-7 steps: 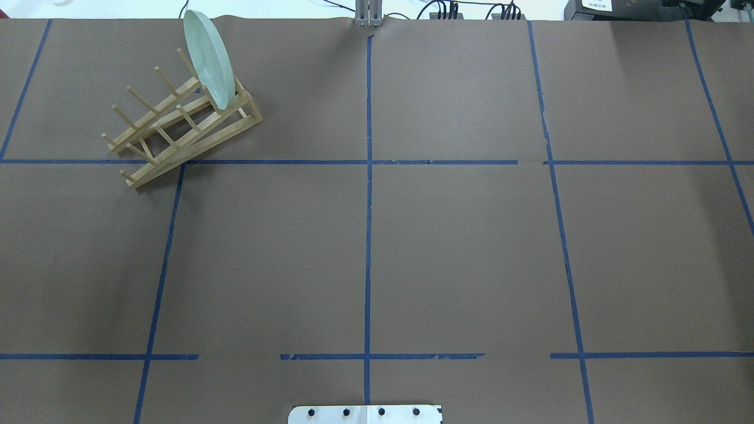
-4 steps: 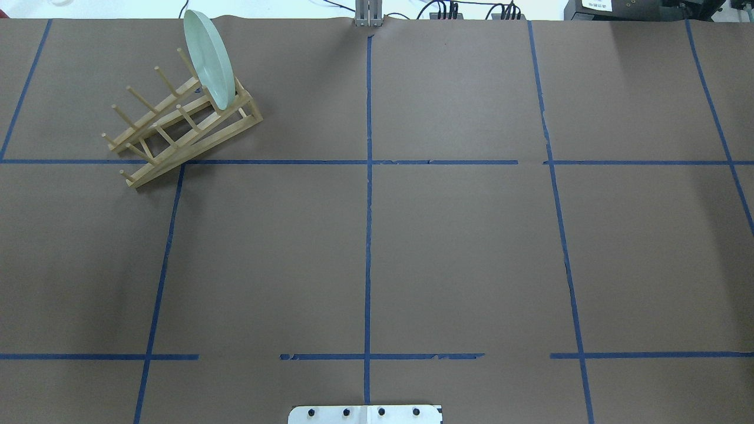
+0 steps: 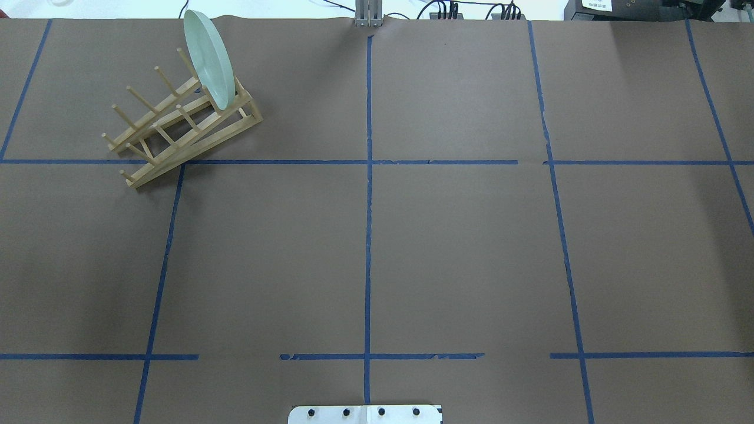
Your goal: Place plate on table
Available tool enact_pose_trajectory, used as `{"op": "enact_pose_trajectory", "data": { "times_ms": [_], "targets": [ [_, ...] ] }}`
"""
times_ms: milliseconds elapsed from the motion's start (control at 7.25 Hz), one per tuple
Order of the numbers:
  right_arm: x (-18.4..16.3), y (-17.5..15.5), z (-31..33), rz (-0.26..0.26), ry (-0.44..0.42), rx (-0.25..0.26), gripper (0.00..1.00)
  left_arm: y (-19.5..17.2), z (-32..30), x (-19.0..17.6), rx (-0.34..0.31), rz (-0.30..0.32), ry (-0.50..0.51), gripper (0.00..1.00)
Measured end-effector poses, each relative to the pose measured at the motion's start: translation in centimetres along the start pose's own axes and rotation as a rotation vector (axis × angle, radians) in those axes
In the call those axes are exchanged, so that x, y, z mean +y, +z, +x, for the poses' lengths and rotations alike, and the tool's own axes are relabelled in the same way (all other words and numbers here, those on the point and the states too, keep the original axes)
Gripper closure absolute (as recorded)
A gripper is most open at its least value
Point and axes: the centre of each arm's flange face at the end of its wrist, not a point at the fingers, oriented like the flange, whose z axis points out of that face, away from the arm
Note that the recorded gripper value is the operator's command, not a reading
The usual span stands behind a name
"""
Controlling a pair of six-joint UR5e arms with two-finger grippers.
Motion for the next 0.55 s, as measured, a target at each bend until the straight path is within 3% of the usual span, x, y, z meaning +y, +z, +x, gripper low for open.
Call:
{"op": "enact_pose_trajectory", "data": {
  "times_ms": [138,414,552],
  "targets": [
    [0.0,0.0,0.0,0.0,0.0,0.0,0.0,-0.4,1.1,-0.4,0.08,0.041,-0.026,0.0],
    [0.0,0.0,0.0,0.0,-0.001,0.0,0.0,-2.7,6.1,-2.1,0.445,0.142,-0.114,0.0],
    [0.0,0.0,0.0,0.0,-0.001,0.0,0.0,-4.4,8.6,-3.1,0.551,0.18,-0.158,0.0]
  ]
}}
